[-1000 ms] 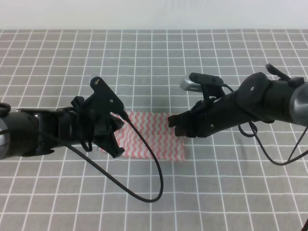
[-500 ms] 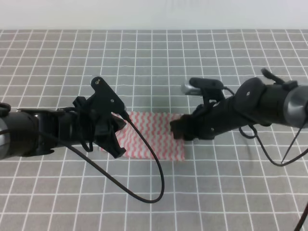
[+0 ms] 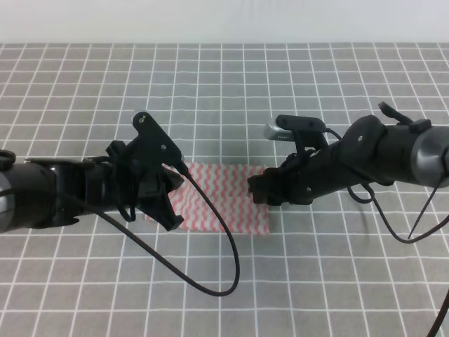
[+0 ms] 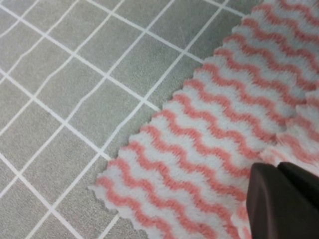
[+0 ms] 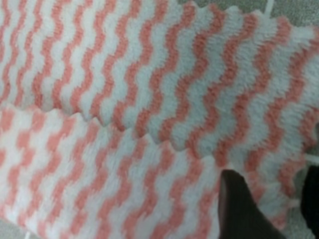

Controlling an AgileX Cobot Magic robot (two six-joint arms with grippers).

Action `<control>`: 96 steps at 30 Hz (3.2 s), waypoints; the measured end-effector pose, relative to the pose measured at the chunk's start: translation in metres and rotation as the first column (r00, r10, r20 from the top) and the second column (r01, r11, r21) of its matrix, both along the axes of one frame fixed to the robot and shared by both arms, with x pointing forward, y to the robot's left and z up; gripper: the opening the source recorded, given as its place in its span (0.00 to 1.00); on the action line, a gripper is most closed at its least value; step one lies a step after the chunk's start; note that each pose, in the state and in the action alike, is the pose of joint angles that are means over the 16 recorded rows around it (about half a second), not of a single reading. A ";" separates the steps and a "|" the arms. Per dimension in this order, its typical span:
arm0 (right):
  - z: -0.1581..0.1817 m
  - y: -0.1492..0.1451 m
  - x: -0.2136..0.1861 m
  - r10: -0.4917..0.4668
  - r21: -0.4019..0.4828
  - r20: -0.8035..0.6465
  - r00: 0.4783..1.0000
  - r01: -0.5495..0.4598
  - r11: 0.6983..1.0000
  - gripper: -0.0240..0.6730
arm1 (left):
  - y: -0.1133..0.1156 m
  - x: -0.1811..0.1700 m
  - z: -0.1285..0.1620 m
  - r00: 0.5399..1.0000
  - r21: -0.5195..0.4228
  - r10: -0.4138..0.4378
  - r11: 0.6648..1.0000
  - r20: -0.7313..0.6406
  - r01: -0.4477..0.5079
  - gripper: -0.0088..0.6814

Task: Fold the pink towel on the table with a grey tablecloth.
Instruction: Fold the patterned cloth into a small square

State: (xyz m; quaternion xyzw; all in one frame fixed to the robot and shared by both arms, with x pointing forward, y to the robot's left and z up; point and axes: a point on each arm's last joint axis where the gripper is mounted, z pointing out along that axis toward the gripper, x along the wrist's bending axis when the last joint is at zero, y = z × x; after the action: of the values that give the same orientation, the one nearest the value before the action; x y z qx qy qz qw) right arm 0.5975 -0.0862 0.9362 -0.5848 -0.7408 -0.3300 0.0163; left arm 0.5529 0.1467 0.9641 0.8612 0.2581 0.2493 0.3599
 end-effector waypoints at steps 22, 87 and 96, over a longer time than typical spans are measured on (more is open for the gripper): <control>-0.007 0.000 0.001 0.006 -0.005 -0.021 1.000 -0.006 1.000 0.24 | 0.000 0.000 0.000 1.000 -0.003 0.001 1.000 -0.001 -0.001 0.01; 0.041 -0.001 0.012 -0.033 0.059 0.119 0.992 0.026 0.998 0.01 | 0.003 0.019 0.009 0.996 0.077 0.059 0.995 0.071 -0.064 0.01; 0.041 -0.001 0.013 -0.042 0.060 0.126 0.991 0.035 0.998 0.01 | 0.004 0.024 0.010 0.994 0.092 0.075 0.992 0.080 -0.083 0.01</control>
State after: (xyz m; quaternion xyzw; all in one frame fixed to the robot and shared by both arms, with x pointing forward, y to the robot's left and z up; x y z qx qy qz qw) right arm 0.6101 -0.0871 0.9771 -0.5760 -0.7191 -0.3882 -0.0205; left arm 0.5766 0.1507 0.9737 0.8564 0.2659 0.3082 0.3177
